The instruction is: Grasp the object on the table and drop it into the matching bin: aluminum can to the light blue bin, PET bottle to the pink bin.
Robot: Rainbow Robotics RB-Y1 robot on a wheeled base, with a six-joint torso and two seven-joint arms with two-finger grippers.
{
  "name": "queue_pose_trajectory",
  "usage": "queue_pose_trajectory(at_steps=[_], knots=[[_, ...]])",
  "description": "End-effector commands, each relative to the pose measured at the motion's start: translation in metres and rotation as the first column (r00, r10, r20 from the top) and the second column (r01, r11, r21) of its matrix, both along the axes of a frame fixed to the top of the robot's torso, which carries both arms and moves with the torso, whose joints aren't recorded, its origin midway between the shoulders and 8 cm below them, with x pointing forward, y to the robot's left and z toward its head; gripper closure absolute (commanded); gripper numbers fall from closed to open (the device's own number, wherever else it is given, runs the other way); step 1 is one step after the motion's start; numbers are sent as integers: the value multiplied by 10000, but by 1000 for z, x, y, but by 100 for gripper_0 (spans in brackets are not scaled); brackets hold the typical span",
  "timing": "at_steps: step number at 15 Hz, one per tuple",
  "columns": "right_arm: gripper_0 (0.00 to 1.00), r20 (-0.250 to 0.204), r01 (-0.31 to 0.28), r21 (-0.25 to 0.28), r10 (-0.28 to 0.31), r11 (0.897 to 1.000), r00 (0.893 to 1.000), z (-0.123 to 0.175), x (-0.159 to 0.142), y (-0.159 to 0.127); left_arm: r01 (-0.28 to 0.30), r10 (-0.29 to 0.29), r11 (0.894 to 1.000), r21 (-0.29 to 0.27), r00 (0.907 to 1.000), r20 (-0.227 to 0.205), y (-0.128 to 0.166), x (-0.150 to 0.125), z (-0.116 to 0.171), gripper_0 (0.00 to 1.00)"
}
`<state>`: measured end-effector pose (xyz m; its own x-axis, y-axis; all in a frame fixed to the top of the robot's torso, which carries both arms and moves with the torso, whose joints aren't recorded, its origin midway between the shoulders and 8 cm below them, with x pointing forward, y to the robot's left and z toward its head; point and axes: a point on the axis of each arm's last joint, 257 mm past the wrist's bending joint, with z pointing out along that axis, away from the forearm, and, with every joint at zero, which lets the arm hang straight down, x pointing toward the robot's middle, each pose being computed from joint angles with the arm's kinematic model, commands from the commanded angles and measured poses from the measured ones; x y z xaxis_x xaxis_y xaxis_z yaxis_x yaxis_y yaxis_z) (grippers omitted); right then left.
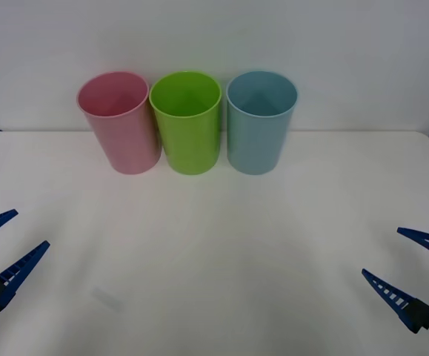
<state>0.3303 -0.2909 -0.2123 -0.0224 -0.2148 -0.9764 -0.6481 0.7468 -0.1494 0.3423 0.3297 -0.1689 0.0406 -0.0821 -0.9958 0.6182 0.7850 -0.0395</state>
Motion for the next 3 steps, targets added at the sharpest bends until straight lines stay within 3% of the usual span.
queue_pose_trajectory(at_steps=[1,3], knots=[[0,-68,37,-1,-37,10000,10000,-2,-2,-1,0,0,10000,0,10000,0,0,0,0,0],[0,-68,37,-1,-37,10000,10000,-2,-2,-1,0,0,10000,0,10000,0,0,0,0,0]])
